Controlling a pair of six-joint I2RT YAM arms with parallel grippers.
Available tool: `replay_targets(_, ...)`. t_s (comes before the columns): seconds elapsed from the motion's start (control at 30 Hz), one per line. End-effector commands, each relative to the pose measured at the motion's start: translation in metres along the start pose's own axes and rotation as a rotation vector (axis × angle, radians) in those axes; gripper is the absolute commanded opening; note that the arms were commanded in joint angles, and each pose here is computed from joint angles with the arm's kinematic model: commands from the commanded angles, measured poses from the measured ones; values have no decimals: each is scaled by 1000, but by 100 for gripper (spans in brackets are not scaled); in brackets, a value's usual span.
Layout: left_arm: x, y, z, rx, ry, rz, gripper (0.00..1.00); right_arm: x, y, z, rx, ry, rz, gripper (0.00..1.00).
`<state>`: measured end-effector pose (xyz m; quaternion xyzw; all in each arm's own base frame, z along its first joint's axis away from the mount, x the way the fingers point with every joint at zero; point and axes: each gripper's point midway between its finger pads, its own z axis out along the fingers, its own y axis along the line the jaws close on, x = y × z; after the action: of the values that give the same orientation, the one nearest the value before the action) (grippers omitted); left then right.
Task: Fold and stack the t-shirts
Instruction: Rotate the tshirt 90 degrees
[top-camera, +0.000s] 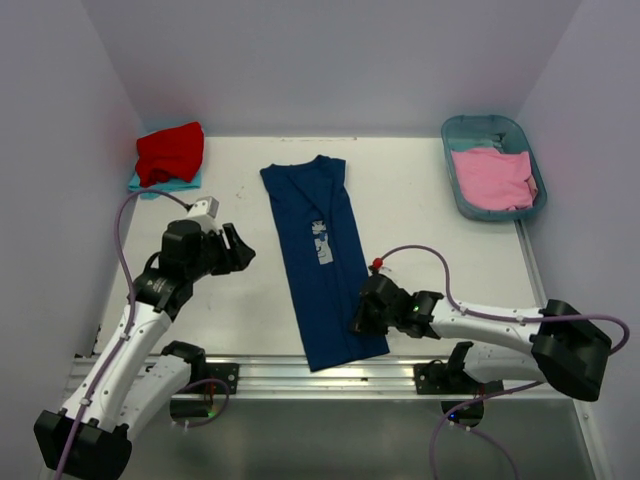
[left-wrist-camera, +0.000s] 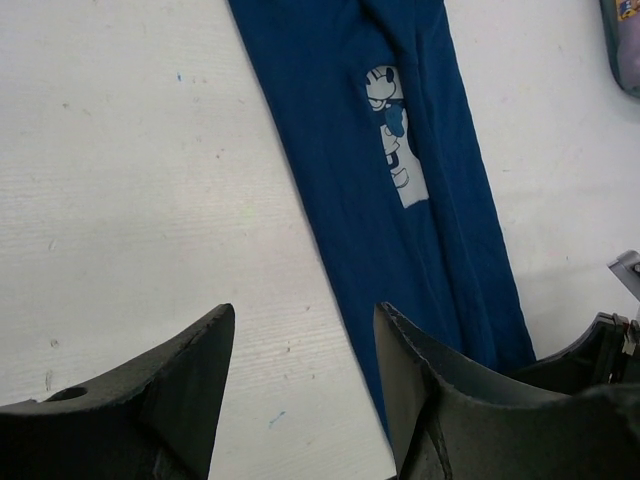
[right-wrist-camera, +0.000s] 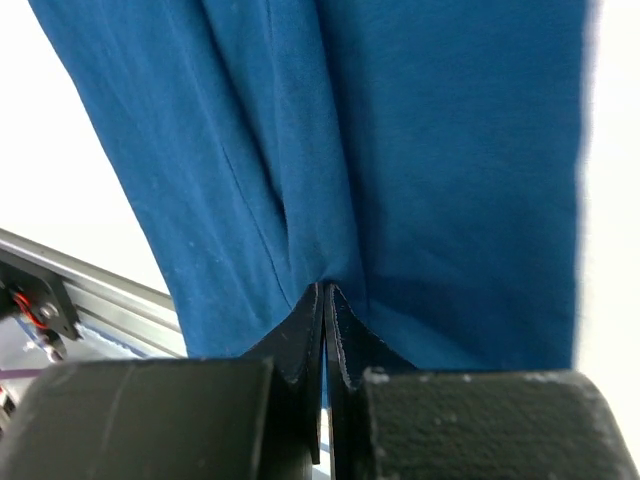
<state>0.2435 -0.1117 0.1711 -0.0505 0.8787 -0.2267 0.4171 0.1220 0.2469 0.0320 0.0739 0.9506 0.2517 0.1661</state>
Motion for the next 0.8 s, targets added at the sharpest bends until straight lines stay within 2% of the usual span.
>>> replay_targets(0.0, -1, 2, 0, -3, -16, 14, 61, 1, 26, 5, -80, 2, -39, 0)
replay_targets(0.63, 3, 3, -1, 1, -17, 5, 61, 25, 72, 24, -224, 86, -181, 0)
replay_targets(0.73, 5, 1, 0, 14, -13, 5, 61, 32, 76, 24, -245, 107, -213, 21)
replay_targets(0.77, 4, 0, 0, 22, -14, 7, 61, 34, 78, 24, -254, 111, -218, 37)
